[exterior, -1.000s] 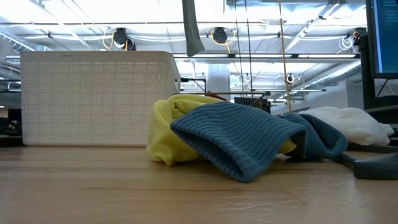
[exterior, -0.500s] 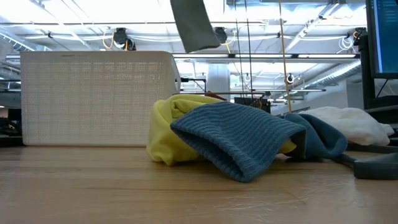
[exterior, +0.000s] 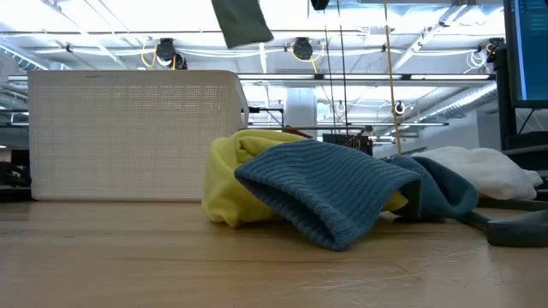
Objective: Pick & Place Cloths
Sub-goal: Put the gray sock into the transparent bin
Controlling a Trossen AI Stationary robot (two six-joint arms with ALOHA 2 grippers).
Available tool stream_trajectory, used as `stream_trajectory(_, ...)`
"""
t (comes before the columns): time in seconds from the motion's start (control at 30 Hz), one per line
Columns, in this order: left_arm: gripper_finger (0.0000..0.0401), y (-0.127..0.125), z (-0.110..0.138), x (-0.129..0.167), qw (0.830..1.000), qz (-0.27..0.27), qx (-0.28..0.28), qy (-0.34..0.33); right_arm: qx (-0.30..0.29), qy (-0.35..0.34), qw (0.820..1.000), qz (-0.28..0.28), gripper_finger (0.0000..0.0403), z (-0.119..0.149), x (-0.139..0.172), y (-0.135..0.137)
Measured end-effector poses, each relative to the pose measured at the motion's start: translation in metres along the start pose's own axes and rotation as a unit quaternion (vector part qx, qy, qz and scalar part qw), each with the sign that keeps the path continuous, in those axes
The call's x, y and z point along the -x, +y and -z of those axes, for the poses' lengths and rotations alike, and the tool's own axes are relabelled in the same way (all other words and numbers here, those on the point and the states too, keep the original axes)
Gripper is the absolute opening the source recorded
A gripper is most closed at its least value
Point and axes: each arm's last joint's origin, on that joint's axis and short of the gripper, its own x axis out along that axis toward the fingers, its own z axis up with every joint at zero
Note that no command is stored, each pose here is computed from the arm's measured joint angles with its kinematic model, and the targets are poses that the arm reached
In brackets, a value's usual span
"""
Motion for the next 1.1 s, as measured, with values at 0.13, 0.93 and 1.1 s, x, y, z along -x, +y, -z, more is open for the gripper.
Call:
stream_trajectory(0.13,0.0003,-0.004,-0.006,0.014,1.0,0.002,0.006,-0.006,0.0,0.003,1.0,0.001,0.0104,0.001,0.0,0.0)
stream_trajectory(0.93,0.0001,-0.015,-0.037,0.113,0.978,0.098,0.184,-0.006,0.002,0.003,1.0,0.001,0.0101,0.001,0.0,0.0)
stream_trajectory(1.1,0.0001,-0.018,-0.038,0.131,0.966,0.111,0.234,0.008,0.003,0.005,1.0,0.002,0.0101,0.001,0.0,0.0)
